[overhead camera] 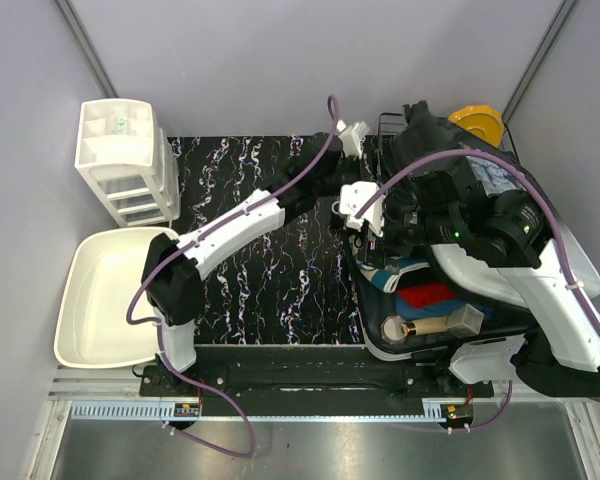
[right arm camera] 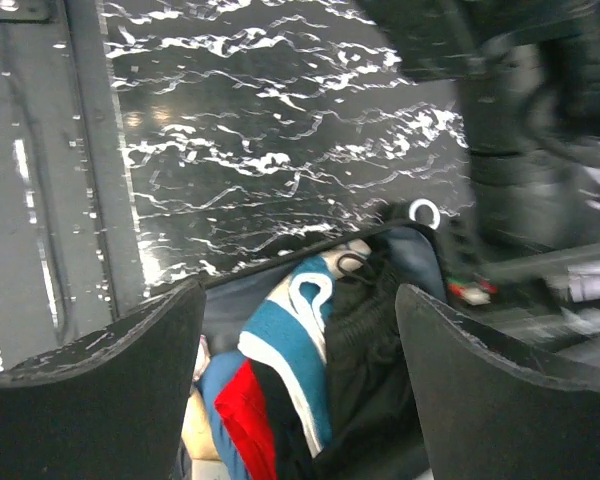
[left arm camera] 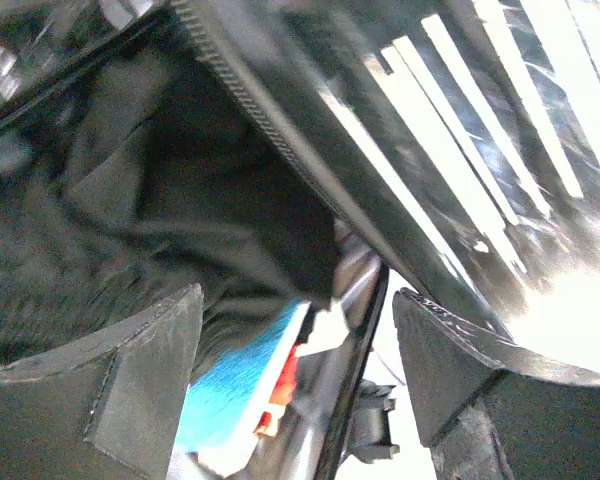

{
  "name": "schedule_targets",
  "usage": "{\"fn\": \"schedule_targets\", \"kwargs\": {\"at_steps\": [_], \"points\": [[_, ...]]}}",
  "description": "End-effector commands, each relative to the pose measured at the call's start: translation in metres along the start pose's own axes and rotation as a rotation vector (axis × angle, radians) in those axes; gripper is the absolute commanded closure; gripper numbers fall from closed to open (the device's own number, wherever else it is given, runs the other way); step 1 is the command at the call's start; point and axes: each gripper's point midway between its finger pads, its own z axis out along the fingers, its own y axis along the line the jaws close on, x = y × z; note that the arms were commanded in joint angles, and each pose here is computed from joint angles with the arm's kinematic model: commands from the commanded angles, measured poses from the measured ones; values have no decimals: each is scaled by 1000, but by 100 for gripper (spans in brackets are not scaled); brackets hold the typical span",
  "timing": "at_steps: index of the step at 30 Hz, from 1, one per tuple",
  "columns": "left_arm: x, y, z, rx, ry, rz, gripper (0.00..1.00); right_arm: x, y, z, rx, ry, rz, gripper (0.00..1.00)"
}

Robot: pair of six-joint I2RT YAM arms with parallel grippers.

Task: Open, take out, and arrange the luggage

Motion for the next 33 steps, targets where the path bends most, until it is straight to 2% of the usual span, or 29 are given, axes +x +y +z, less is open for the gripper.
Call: {"fn": "schedule_targets", "kwargs": {"at_steps": [1,4,7,15,17,19,21,24,33], "points": [[-40,-103,-16,317,-127,176,20,3,40,-7,-191,-16,-26,16],[-48,-122,-14,399,-147,218,20,16,58,0,-252,33,-57,19],[-54,-136,-7,459,-168,259,19,37,68,13,-250,138,-104,25],[-51,-133,17,488,-166,297,18,127,49,30,-81,593,-289,41],[-50,-134,17,501,-160,305,18,146,31,29,20,713,-337,45],[-49,-137,16,512,-160,309,18,147,19,28,85,742,-360,48],[-52,-140,13,517,-167,318,18,143,3,20,178,779,-378,51],[-55,-145,8,518,-178,353,18,158,-13,-3,257,936,-443,52],[-53,-149,-6,506,-169,390,15,190,-62,-106,493,1169,-326,55]]}}
